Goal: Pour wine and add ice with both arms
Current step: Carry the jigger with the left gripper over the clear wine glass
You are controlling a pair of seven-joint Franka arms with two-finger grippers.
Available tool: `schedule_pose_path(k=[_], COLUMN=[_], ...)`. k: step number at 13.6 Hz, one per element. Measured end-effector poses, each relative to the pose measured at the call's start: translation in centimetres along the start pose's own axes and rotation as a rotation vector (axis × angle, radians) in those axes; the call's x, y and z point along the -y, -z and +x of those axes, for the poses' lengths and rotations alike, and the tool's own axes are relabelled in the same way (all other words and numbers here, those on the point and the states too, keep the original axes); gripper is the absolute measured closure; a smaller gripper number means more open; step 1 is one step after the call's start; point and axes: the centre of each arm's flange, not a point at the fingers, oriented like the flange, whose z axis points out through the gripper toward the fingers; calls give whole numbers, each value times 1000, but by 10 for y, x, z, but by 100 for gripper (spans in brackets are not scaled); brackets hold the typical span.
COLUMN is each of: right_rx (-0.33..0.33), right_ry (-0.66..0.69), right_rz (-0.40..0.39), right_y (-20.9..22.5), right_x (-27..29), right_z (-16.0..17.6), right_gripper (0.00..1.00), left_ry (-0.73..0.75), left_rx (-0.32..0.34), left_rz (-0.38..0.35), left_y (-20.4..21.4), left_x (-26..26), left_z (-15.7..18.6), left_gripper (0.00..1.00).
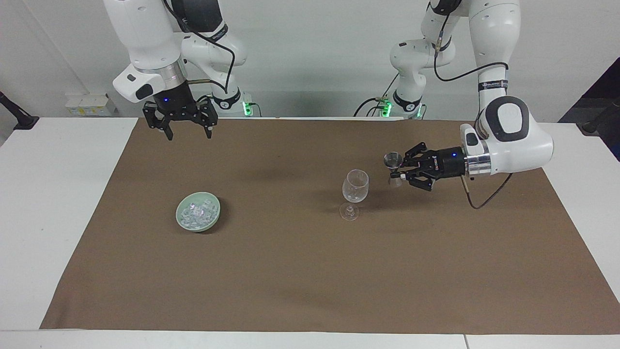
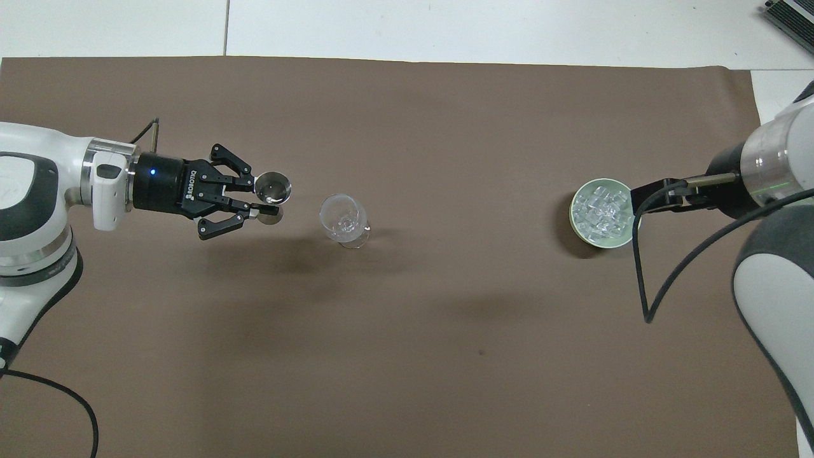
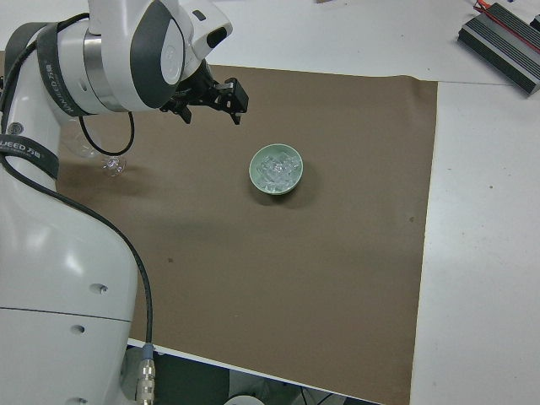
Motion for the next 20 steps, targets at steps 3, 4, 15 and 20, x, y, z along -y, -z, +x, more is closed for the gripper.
schedule_pose_path(k=[3,4,15,20], right_rx=[0,0,0,0], right_ry=[0,0,0,0], right_rz=[0,0,0,0], right_y=[0,0,0,0], right_x=[0,0,0,0], right_z=[0,0,0,0], right_gripper=[0,0,0,0], left_ry=[32,38,51,51], left_rx=[9,13,58,85], left_rz=[3,8,108,123], left_y=[-5,-6,5,-16], left_x=[-12,-15,-19,-17], left_z=[-13,-15,-13,-2], left_gripper=[75,75,75,75])
